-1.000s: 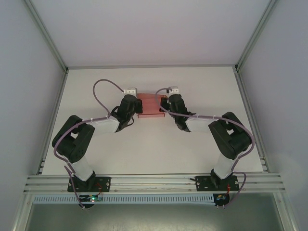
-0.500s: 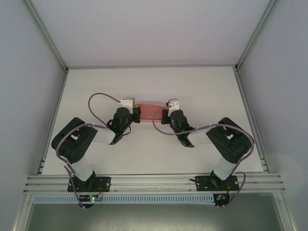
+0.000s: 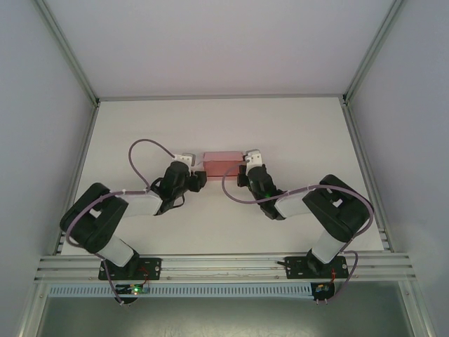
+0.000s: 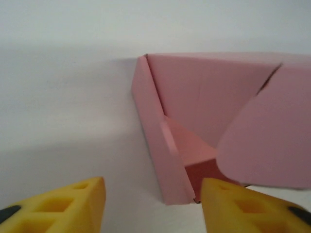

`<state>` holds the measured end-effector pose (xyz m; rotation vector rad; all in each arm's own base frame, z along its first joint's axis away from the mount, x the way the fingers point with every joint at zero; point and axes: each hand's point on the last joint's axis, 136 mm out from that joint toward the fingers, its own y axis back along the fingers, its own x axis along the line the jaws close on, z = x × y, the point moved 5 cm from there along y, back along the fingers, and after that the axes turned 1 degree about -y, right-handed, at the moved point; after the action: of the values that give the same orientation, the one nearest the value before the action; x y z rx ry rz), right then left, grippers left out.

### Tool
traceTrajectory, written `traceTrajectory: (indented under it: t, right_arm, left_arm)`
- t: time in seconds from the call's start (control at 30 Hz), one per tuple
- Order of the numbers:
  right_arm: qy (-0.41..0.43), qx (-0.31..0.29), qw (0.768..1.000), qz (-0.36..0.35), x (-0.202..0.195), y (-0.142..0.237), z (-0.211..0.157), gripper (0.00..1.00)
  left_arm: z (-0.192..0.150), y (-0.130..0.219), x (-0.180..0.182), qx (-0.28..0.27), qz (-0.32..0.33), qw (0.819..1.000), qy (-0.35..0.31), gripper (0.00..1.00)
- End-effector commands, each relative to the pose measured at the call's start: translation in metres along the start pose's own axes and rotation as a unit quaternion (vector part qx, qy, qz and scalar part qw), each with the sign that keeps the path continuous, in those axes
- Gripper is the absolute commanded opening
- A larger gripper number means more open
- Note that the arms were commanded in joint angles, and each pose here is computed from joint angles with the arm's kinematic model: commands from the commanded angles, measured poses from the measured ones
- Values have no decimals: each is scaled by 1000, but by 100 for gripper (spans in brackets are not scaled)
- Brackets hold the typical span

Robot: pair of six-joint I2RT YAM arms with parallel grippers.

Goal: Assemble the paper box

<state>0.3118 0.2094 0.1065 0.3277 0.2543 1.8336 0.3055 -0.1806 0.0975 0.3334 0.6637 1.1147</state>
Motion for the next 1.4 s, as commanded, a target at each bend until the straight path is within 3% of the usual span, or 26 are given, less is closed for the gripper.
traceTrajectory:
  t: [0.0, 0.07, 0.2, 0.33, 0.43, 0.63, 0.93, 1.37]
  right_arm:
    - [53, 93, 994, -38, -14, 8, -46, 0]
    - [54, 96, 993, -35, -12, 7, -47, 0]
    - [57, 100, 993, -33, -10, 6, -50, 0]
    - [70, 103, 992, -36, -9, 6, -53, 0]
    - [86, 106, 990, -35, -10, 6, -59, 0]
    - [101, 100, 990, -14, -7, 4, -68, 0]
    - [125, 104, 986, 27, -3, 5, -74, 0]
    - [156, 117, 977, 84, -4, -1, -75, 0]
  left_arm:
    - [3, 17, -4, 39, 12, 999, -1, 78]
    - [10, 31, -11, 43, -2, 999, 6, 100]
    - [33, 66, -16, 32, 15, 999, 31, 100]
    - [59, 94, -10, 15, 78, 994, 78, 100]
    - [74, 97, -5, 42, 115, 986, 117, 100]
    - [95, 50, -12, 116, 34, 980, 156, 100]
    - [87, -26, 20, 151, -1, 965, 216, 98]
    - [99, -68, 24, 158, -101, 968, 167, 90]
